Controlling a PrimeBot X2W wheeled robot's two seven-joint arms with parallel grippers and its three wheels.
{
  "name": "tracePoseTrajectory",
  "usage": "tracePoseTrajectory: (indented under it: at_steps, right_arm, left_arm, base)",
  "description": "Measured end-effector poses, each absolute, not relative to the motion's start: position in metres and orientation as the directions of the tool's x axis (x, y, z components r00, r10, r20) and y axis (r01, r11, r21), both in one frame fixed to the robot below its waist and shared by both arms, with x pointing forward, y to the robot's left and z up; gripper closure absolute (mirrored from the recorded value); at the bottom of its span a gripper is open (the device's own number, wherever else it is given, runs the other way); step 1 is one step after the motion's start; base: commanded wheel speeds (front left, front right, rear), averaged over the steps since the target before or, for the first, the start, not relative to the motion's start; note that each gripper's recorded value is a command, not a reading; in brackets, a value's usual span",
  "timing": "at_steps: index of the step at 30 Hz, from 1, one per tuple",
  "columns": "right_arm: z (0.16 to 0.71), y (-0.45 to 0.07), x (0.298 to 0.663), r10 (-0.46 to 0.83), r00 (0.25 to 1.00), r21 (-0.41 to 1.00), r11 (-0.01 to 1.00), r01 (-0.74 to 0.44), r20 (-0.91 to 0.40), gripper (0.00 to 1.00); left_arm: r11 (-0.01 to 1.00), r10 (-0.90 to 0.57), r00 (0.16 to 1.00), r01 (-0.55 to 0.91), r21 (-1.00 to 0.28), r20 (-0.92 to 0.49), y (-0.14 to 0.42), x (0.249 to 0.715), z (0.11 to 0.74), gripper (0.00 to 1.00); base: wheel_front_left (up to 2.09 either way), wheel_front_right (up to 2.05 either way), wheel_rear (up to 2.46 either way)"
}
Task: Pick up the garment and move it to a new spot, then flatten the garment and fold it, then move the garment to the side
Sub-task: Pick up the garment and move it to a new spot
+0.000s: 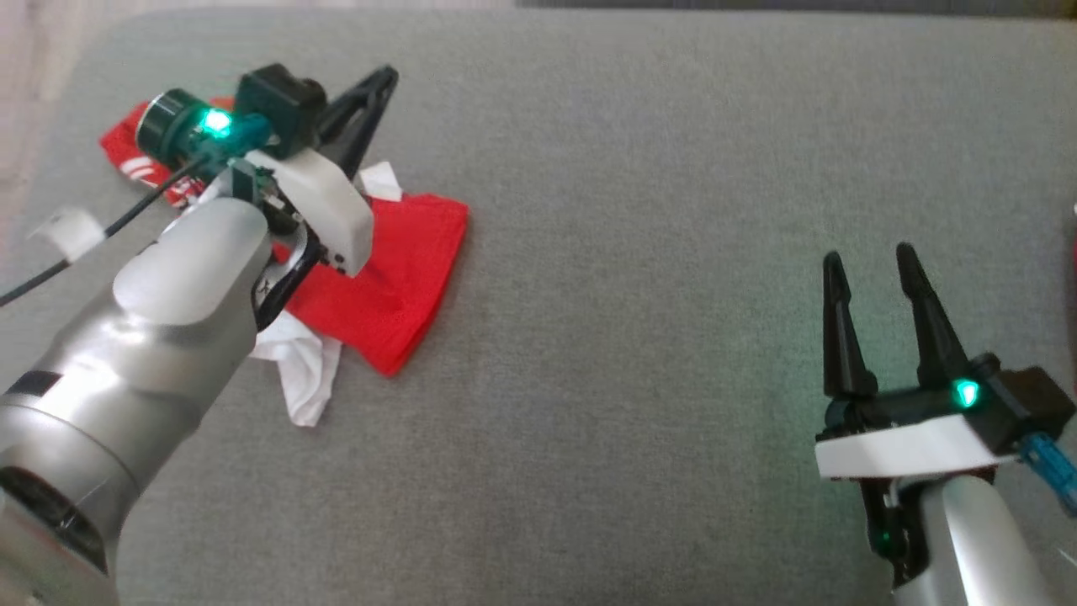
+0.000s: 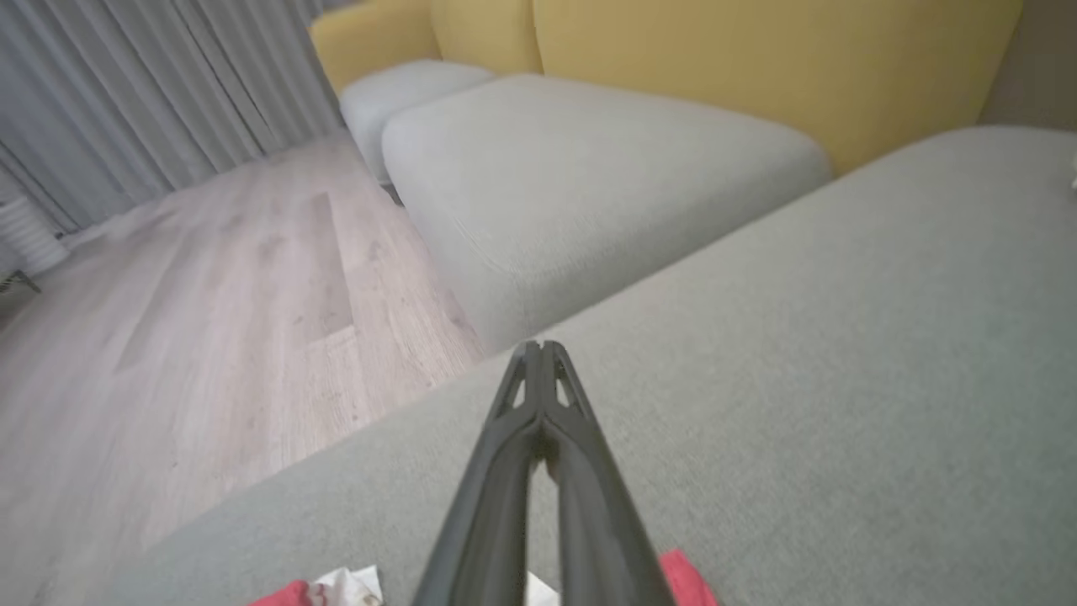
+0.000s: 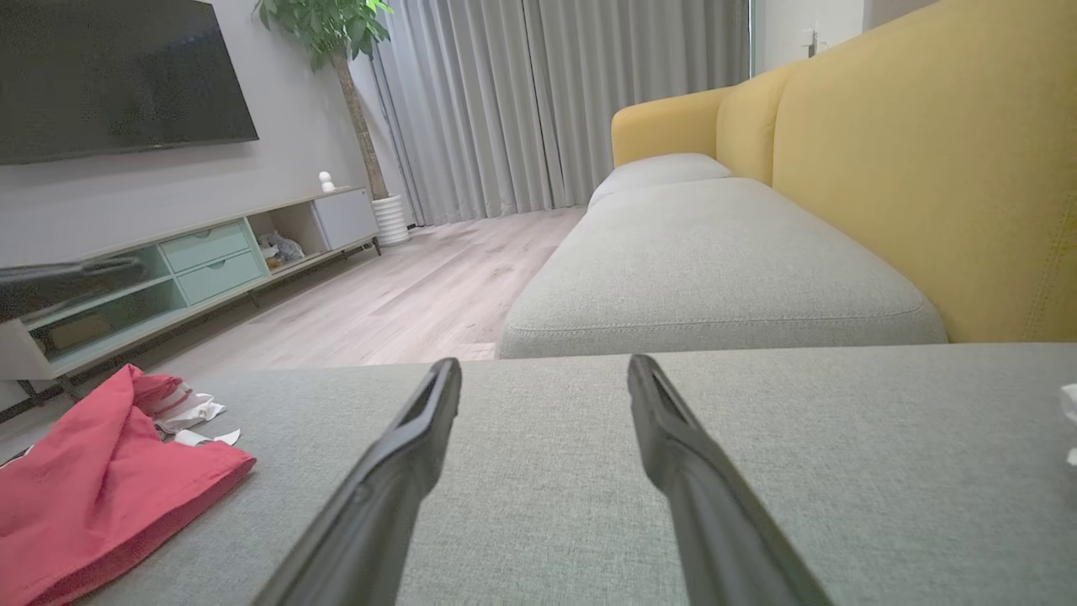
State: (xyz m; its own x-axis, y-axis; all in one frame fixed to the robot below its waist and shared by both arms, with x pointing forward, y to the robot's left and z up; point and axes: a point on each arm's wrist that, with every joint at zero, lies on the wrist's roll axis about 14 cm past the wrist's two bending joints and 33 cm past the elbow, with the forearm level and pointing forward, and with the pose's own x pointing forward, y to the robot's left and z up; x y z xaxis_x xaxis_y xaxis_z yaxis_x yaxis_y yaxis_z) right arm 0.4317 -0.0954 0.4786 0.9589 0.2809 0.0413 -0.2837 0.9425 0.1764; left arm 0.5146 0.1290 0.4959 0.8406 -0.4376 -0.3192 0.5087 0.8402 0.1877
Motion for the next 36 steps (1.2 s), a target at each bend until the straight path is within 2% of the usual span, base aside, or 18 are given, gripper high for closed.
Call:
tracePoseTrajectory:
  at_steps: [5, 11, 12, 13, 15, 21, 28, 36]
  right_arm:
    - [0.491, -0.090, 0.427, 0.294, 0.953, 0.178, 0.937, -0.302, 0.069, 0.00]
    - [0.505, -0.076, 0.419, 0.330, 0.938, 0.179, 0.922, -0.344, 0.105, 0.00]
    - [0.506, -0.075, 0.416, 0.333, 0.937, 0.179, 0.920, -0.347, 0.106, 0.00]
    - [0.507, -0.074, 0.414, 0.335, 0.936, 0.181, 0.919, -0.350, 0.108, 0.00]
    - [0.510, -0.073, 0.409, 0.341, 0.934, 0.180, 0.917, -0.356, 0.111, 0.00]
    - [0.517, -0.067, 0.397, 0.361, 0.924, 0.167, 0.910, -0.379, 0.127, 0.00]
    - [0.523, -0.062, 0.382, 0.382, 0.914, 0.155, 0.903, -0.400, 0.135, 0.00]
    - [0.522, -0.056, 0.375, 0.399, 0.907, 0.162, 0.894, -0.417, 0.133, 0.00]
  left_arm:
    - [0.883, -0.405, 0.897, 0.434, 0.179, -0.174, 0.141, 0.510, 0.536, 1.00]
    - [0.924, -0.355, 0.931, 0.364, 0.118, -0.089, 0.152, 0.485, 0.553, 1.00]
    - [0.933, -0.338, 0.938, 0.345, 0.101, -0.081, 0.155, 0.478, 0.551, 0.66]
    - [0.939, -0.324, 0.942, 0.331, 0.092, -0.083, 0.158, 0.470, 0.547, 0.01]
    - [0.950, -0.287, 0.953, 0.296, 0.098, -0.096, 0.164, 0.453, 0.535, 0.00]
    - [0.987, -0.136, 0.989, 0.131, -0.088, -0.053, 0.171, 0.398, 0.520, 0.00]
    - [0.979, -0.019, 0.995, -0.002, -0.204, -0.102, 0.174, 0.329, 0.481, 0.00]
    - [0.984, -0.032, 0.998, 0.021, -0.178, -0.061, 0.171, 0.330, 0.486, 0.00]
  base:
    - [0.00, 0.00, 0.00]
    - [0.00, 0.00, 0.00]
    - [0.00, 0.00, 0.00]
    - [0.00, 0.00, 0.00]
    - [0.00, 0.00, 0.00]
    - [0.00, 0.00, 0.00]
    - [0.00, 0.00, 0.00]
    - [0.00, 0.00, 0.00]
